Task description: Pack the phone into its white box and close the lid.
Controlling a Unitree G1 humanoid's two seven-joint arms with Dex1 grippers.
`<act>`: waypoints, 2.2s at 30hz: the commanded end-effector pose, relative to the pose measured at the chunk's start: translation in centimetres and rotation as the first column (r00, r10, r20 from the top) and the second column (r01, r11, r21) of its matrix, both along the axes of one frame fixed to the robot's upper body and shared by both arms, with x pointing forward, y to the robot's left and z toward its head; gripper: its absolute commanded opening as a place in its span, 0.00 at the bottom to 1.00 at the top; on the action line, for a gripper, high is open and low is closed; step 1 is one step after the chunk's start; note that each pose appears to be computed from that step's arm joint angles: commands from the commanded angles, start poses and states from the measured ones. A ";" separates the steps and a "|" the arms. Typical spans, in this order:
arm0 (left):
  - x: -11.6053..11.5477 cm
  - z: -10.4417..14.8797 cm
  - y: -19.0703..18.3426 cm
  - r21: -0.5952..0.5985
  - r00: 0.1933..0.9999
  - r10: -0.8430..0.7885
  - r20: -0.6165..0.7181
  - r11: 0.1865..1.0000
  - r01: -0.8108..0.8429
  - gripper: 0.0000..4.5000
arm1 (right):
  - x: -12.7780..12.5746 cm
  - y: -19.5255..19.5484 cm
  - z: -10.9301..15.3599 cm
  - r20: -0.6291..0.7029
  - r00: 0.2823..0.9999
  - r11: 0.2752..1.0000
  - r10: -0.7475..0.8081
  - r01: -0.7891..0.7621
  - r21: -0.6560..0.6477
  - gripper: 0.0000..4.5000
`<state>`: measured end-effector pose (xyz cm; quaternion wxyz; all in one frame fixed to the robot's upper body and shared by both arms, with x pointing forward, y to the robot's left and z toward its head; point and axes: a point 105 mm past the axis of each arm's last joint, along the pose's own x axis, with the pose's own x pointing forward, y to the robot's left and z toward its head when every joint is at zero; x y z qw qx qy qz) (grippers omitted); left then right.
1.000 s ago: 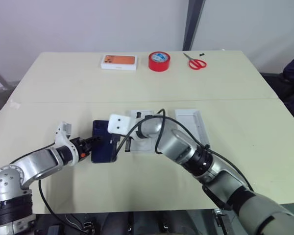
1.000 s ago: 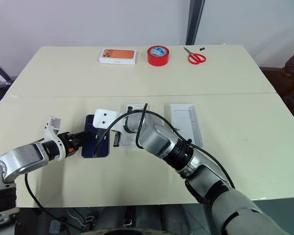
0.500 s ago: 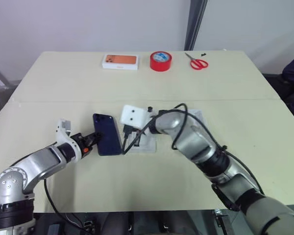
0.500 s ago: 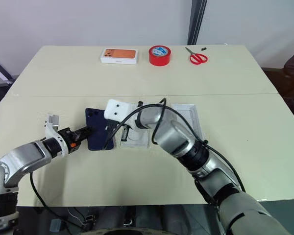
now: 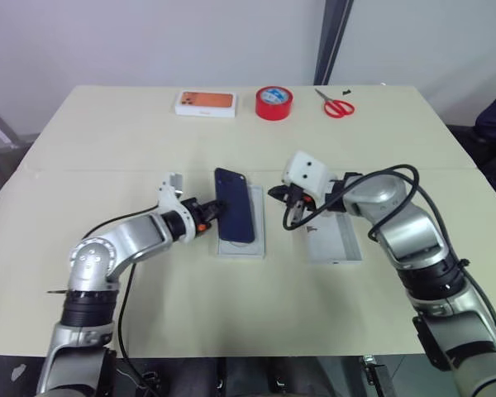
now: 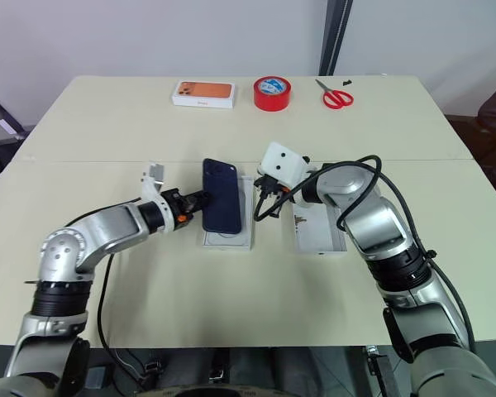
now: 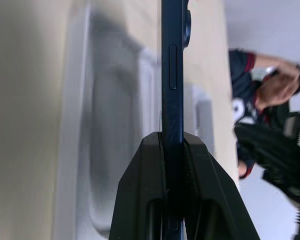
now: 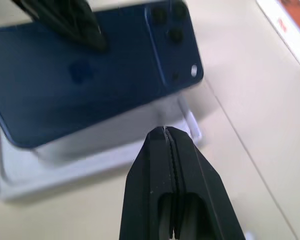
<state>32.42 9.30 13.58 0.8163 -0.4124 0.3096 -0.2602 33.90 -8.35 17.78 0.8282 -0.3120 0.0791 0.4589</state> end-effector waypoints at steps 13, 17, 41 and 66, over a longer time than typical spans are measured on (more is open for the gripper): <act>0.4 0.4 -2.1 -0.002 0.993 -0.111 0.032 0.994 0.112 0.75 | -0.5 -0.4 0.2 0.050 0.998 0.999 -0.037 0.037 0.004 0.00; 0.2 0.7 -1.8 0.003 0.992 -0.122 0.036 0.993 0.122 0.98 | -0.4 -0.2 0.1 0.048 0.998 0.999 -0.036 0.036 -0.001 0.00; 0.8 1.7 6.8 0.632 0.939 -0.149 0.309 0.770 -0.086 0.60 | 0.1 -0.9 -2.3 0.003 0.996 0.987 -0.093 0.092 -0.132 0.00; 0.0 -3.6 -5.2 0.788 0.698 -0.679 0.228 0.550 0.277 0.29 | -1.3 -0.5 -4.9 -0.022 0.994 0.957 -0.105 0.095 -0.274 0.00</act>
